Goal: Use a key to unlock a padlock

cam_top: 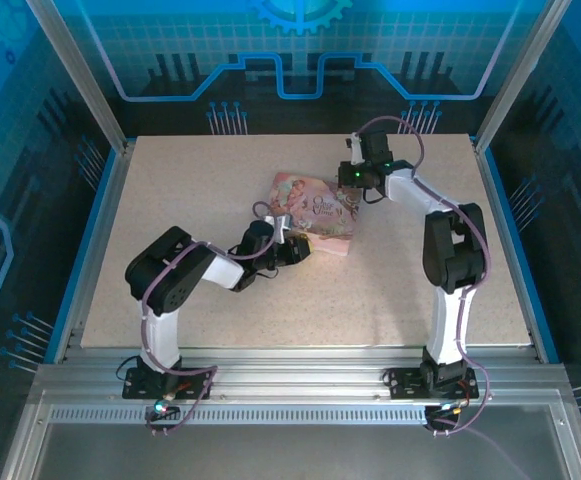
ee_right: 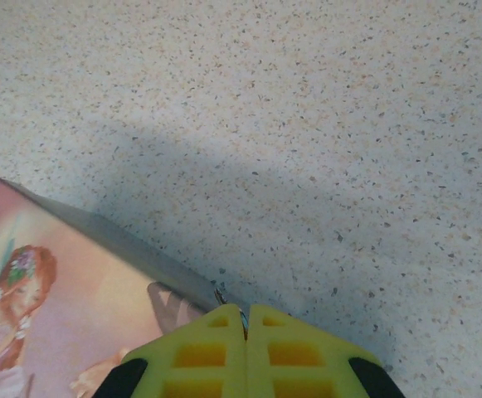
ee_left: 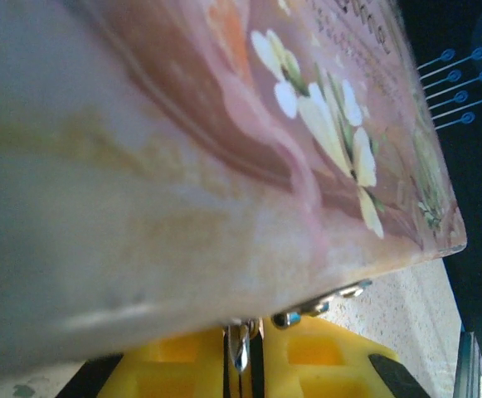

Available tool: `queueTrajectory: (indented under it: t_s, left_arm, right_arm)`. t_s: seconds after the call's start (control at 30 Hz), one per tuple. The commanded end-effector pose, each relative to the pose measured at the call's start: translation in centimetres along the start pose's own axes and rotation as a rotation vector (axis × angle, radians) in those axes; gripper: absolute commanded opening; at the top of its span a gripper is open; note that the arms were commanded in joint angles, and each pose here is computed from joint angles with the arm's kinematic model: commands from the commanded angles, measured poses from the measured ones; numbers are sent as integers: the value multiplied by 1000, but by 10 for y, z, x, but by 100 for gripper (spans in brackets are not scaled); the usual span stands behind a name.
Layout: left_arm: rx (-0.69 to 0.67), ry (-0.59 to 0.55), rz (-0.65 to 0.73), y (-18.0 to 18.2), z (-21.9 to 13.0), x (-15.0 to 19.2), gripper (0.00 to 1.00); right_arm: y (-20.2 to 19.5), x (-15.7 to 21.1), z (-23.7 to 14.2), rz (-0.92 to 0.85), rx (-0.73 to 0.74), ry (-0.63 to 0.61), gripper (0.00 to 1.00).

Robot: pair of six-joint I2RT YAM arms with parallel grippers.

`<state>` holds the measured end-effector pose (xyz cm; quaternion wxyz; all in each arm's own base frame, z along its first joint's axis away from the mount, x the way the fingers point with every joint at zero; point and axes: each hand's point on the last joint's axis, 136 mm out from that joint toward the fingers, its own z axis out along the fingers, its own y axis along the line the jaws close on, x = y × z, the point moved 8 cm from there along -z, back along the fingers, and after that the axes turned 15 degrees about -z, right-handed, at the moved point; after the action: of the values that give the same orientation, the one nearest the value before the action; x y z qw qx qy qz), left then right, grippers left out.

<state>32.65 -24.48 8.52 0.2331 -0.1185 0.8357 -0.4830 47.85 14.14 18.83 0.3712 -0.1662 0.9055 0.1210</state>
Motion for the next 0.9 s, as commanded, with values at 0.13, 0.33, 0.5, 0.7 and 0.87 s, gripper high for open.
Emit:
queueTrajectory:
  t_s: [0.13, 0.33, 0.5, 0.7, 0.87]
  left_arm:
    - [-115, 166, -56, -13, -7, 4, 0]
    - [-95, 185, -110, -23, -1, 6, 0]
    - [-85, 219, -130, -34, 13, 15, 0]
    - [-76, 239, -149, -46, 29, 20, 0]
    - [-46, 230, -180, -54, 36, 17, 0]
  right_arm:
    - [-4, -7, -49, 28, -31, -87, 0]
    - [6, 15, -82, 57, -72, -118, 0]
    - [14, 39, -108, 89, -108, -134, 0]
    - [21, 70, -134, 126, -135, -147, 0]
    - [23, 93, -151, 180, -165, -165, 0]
